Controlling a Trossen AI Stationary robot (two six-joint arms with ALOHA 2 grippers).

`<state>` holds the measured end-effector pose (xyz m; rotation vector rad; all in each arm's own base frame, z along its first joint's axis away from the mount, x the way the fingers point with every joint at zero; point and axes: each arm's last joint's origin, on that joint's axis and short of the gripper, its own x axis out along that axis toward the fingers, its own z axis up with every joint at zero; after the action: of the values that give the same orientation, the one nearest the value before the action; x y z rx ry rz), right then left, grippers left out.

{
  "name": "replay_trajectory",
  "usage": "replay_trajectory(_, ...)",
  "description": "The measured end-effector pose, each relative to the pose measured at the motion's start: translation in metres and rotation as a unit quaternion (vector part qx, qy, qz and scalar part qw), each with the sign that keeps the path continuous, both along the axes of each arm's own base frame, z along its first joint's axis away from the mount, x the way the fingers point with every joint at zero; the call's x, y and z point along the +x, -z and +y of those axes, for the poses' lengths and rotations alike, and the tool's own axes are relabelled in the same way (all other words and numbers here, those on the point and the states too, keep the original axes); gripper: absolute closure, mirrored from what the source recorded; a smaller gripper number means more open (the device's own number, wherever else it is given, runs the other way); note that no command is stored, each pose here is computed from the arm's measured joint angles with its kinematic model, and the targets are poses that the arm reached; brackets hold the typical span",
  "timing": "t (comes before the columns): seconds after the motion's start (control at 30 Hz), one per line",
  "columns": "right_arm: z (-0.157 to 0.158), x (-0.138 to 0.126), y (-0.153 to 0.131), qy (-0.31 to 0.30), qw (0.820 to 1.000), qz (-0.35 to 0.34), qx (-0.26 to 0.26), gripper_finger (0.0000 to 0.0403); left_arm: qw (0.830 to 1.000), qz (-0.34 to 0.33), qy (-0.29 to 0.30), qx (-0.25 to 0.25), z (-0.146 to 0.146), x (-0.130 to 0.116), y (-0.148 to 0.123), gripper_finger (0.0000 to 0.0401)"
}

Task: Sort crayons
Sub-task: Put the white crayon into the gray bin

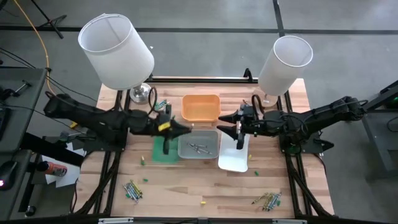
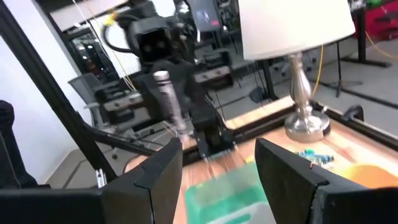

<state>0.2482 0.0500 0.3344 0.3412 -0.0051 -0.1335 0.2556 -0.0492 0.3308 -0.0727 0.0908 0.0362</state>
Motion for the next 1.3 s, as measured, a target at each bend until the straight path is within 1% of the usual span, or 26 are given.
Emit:
replay_trajectory(0.07,0.0,0.0,-0.001,0.0,1.0,-0.004,-0.005,0.0206,1.0,-0.01,-0.008,-0.002,0.003,0.006,0.001,0.0401)
replay_trajectory(0.23,0.0,0.0,-0.001,0.0,1.0,-0.005,-0.006,0.0206,1.0,-0.003,-0.012,-0.002,0.005,0.014,0.008,0.0401)
replay_trajectory(0.47,0.0,0.0,-0.001,0.0,1.0,-0.006,-0.006,0.0206,1.0,0.007,-0.013,-0.001,0.005,0.015,0.011,0.0401)
replay_trajectory(0.57,0.0,0.0,-0.001,0.0,1.0,-0.006,-0.006,0.0206,0.999,0.046,-0.026,-0.005,0.01,0.02,0.019,0.0401)
replay_trajectory(0.67,0.0,0.0,-0.001,0.0,1.0,-0.005,-0.008,0.0206,0.99,0.134,-0.031,-0.006,0.017,0.031,0.025,0.0401)
replay_trajectory(0.73,0.0,0.0,-0.001,0.0,1.0,-0.003,-0.008,0.0206,0.981,0.193,-0.025,0.002,0.019,0.043,0.026,0.0401)
replay_trajectory(0.77,0.0,0.0,-0.001,0.0,1.0,-0.003,-0.009,0.0206,0.972,0.232,-0.018,0.009,0.019,0.049,0.03,0.0401)
replay_trajectory(0.83,0.0,0.0,0.0,0.0,1.0,0.001,-0.014,0.0206,0.953,0.301,-0.004,0.026,0.018,0.064,0.04,0.0401)
replay_trajectory(0.9,0.0,0.0,0.0,0.0,1.0,0.002,-0.02,0.0206,0.929,0.367,0.007,0.046,0.016,0.076,0.053,0.0401)
replay_trajectory(1.0,0.0,0.0,0.001,0.0,1.0,0.006,-0.022,0.0206,0.899,0.433,0.015,0.058,0.012,0.093,0.076,0.0401)
replay_trajectory(1.07,0.0,0.0,0.002,0.002,1.0,0.012,-0.023,0.0206,0.884,0.464,0.016,0.062,0.01,0.103,0.093,0.0401)
replay_trajectory(1.17,0.0,0.0,0.003,0.001,1.0,0.016,-0.021,0.0206,0.869,0.49,0.018,0.069,0.008,0.113,0.116,0.0401)
replay_trajectory(1.3,0.0,0.0,0.003,-0.001,1.0,0.018,-0.021,0.0206,0.851,0.518,0.005,0.083,0.009,0.12,0.139,0.0401)
